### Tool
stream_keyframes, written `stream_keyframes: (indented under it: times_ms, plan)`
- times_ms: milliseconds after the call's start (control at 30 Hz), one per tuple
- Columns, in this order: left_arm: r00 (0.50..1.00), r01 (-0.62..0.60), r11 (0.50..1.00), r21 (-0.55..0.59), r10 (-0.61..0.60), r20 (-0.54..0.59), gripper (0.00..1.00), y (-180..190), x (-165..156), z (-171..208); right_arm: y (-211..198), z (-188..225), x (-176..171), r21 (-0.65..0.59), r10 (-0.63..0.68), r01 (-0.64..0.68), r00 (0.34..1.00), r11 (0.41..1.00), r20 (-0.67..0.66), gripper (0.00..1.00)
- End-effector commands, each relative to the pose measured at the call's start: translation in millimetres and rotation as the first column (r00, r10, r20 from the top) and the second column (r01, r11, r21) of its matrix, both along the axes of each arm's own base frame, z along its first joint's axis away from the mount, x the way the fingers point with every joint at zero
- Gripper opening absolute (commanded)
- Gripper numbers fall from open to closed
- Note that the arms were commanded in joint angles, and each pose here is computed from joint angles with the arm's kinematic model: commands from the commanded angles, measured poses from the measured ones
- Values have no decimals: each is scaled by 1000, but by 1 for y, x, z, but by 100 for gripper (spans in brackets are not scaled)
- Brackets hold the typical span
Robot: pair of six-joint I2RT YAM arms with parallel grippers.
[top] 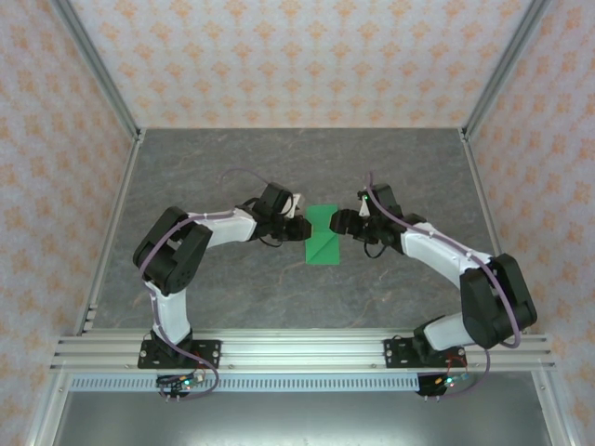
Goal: Fold a paper plane with a square sheet of paper (fold left side to right side)
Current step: Turn over the paper at the center of the table.
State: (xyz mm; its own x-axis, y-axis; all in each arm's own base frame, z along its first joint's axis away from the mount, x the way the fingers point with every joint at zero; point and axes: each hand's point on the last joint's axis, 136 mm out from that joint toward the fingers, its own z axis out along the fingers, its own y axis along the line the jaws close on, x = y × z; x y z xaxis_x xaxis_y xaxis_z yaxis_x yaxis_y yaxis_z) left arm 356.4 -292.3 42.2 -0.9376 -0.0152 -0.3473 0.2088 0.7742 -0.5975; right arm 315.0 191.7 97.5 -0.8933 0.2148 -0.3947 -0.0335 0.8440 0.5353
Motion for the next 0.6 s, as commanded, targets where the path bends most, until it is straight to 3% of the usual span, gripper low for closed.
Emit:
stream_keyframes:
  times_ms: [0, 267, 567]
  plan:
    - [997, -20, 1000, 6, 20, 72, 14, 2, 11, 16, 3, 0, 0, 25, 11, -12, 1000, 1000, 9, 75]
    - [996, -32, 999, 33, 29, 87, 9, 11, 5, 17, 24, -11, 9, 129, 48, -44, 998, 991, -31, 75]
    - [996, -36, 999, 35, 33, 87, 9, 12, 5, 16, 55, -27, 25, 248, 94, -70, 992, 966, -87, 59]
